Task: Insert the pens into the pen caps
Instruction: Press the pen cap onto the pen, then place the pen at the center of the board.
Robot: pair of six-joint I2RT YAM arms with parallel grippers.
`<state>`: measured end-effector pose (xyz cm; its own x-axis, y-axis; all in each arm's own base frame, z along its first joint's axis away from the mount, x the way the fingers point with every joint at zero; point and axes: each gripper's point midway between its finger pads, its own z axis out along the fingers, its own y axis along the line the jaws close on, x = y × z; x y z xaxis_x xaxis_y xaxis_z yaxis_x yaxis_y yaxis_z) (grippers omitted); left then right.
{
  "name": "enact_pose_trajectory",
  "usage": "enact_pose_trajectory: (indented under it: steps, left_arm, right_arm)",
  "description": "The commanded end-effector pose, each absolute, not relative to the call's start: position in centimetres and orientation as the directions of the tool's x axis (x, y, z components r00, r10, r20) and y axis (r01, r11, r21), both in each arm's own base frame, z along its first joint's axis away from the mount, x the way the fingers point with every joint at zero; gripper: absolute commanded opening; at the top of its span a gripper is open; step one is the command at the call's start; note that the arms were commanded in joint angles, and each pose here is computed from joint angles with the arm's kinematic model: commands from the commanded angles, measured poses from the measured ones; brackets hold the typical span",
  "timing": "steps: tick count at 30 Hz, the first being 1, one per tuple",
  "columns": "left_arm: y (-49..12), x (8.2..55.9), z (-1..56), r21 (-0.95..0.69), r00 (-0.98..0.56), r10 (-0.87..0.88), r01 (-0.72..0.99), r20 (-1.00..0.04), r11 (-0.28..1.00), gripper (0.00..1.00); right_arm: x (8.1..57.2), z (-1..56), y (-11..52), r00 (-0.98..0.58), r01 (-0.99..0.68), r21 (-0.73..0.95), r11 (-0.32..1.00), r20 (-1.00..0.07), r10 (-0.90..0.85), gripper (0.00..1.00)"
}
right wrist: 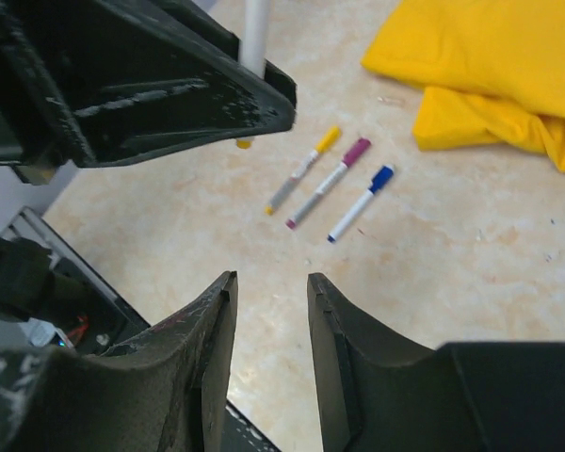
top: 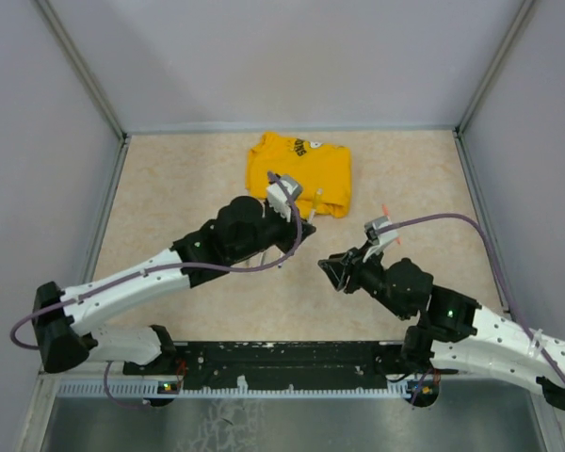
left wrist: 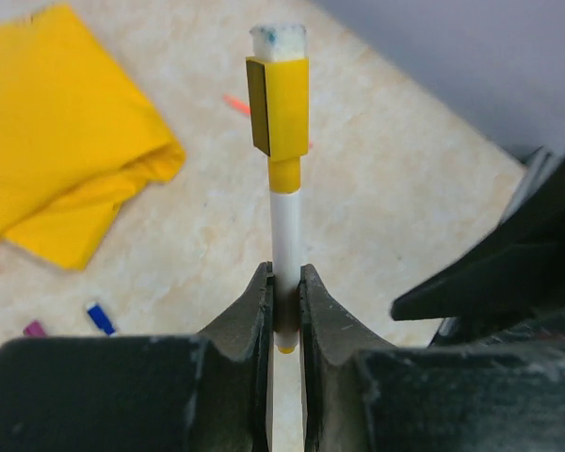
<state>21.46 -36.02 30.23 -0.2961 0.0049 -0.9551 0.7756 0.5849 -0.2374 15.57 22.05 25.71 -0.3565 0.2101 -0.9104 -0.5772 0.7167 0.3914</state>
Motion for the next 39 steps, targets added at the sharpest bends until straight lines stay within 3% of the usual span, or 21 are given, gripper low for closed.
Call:
enact_pose_trajectory:
  steps: [1, 8, 19, 27, 39]
  left_arm:
    - [-35.4, 23.2, 22.6, -0.216, -0.439, 0.136, 0.660, -0.888, 0.720, 0.00]
    - [-37.0, 24.1, 13.5, -0.204, -0.588, 0.239, 0.586, -0.773, 0.784, 0.00]
    - [-36.4, 26.2, 7.0, -0.146, -0.710, 0.236, 0.432, -0.663, 0.890, 0.00]
    - [-35.1, 27.0, 4.3, -0.147, -0.765, 0.204, 0.362, -0.610, 0.921, 0.00]
    - [-33.9, 26.6, 2.4, -0.141, -0.811, 0.194, 0.319, -0.551, 0.937, 0.13]
  right_arm:
    - [15.8, 23.6, 21.2, -0.385, -0.521, 0.410, 0.749, -0.896, 0.222, 0.36]
    - [15.3, 22.2, 21.1, -0.421, -0.505, 0.467, 0.726, -0.867, 0.266, 0.37]
    - [15.3, 21.4, 20.2, -0.422, -0.480, 0.466, 0.743, -0.865, 0.270, 0.37]
    - [15.3, 20.9, 20.1, -0.428, -0.472, 0.461, 0.752, -0.865, 0.262, 0.37]
    - [15.4, 20.2, 20.0, -0.433, -0.462, 0.454, 0.762, -0.865, 0.252, 0.37]
